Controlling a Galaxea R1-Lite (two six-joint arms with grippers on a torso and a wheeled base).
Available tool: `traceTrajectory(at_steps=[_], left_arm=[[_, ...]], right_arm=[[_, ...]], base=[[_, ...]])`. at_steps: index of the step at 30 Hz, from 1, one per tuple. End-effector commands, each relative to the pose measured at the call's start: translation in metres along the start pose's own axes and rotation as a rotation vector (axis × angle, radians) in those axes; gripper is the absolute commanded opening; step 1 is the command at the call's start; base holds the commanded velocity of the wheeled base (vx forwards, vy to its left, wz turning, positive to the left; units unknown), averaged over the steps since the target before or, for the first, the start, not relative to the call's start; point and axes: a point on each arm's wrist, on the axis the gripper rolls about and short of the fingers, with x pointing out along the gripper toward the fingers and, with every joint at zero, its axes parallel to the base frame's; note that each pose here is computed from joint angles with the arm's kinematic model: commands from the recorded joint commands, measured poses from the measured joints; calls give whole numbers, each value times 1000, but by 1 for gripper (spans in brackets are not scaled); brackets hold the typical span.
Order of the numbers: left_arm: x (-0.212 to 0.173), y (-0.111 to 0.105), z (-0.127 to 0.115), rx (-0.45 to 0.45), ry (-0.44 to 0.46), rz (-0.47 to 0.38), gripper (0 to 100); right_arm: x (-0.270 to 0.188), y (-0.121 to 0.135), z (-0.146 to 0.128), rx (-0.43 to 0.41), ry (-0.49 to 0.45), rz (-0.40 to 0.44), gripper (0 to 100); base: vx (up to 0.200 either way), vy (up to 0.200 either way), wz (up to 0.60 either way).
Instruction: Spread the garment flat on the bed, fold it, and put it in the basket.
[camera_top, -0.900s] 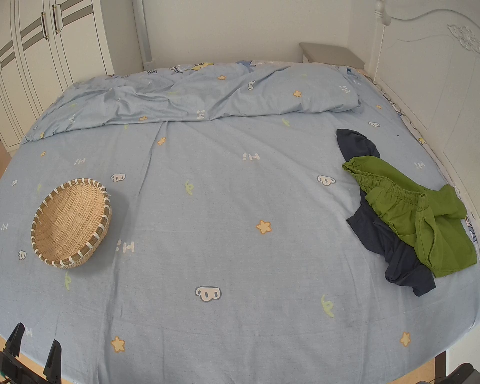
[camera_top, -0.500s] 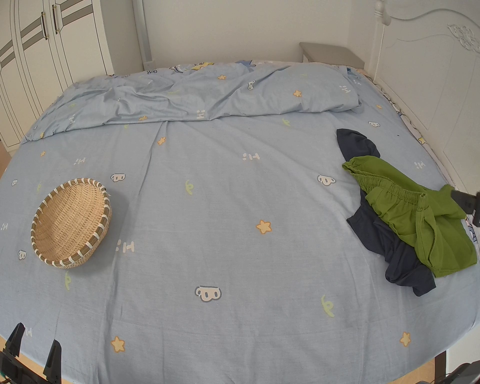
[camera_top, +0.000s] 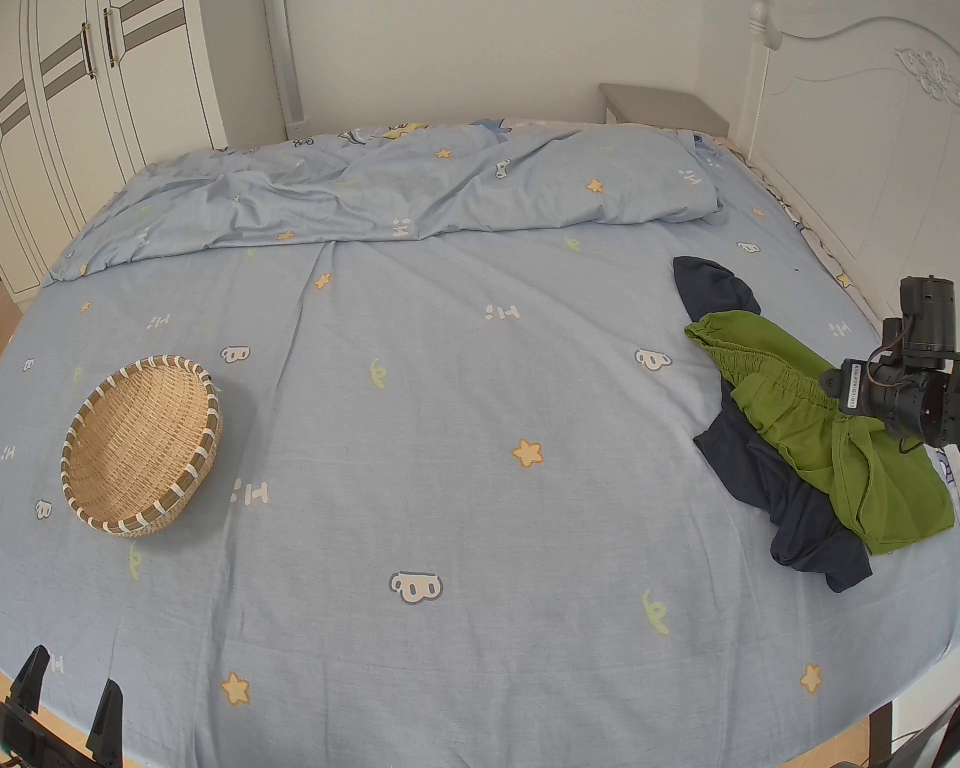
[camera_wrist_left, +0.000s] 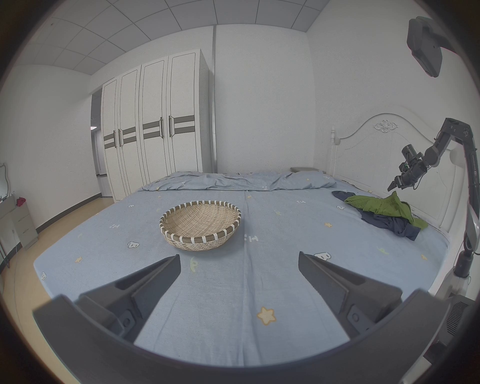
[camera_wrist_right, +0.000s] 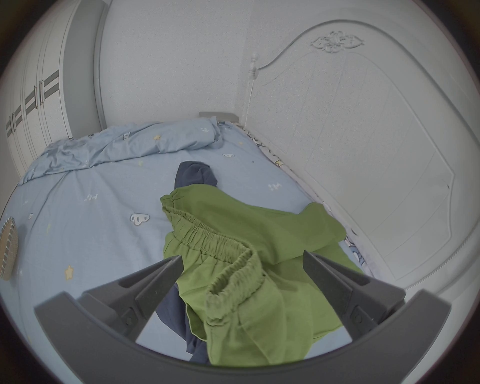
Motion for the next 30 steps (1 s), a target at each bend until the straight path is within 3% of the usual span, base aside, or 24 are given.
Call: traceTrajectory(at_steps=[1,13,14,26,30], left_arm=[[0,0,-5,0,3,1,100],[0,0,-5,0,3,1,100],[0,0,-5,0,1,1,100],[0,0,-5,0,3,1,100],[0,0,-5,0,3,1,100]], right_arm=[[17,11,-6,-18,43,8,100],[30,15,-15,-26,87,0,100],[30,14,-14,-19,86,-1,0],[24,15,-9,-11,79,8,0],[-10,12,11,5,79,48,0]], base=[[0,0,0],[0,0,0],[0,0,0],[0,0,0],[0,0,0]])
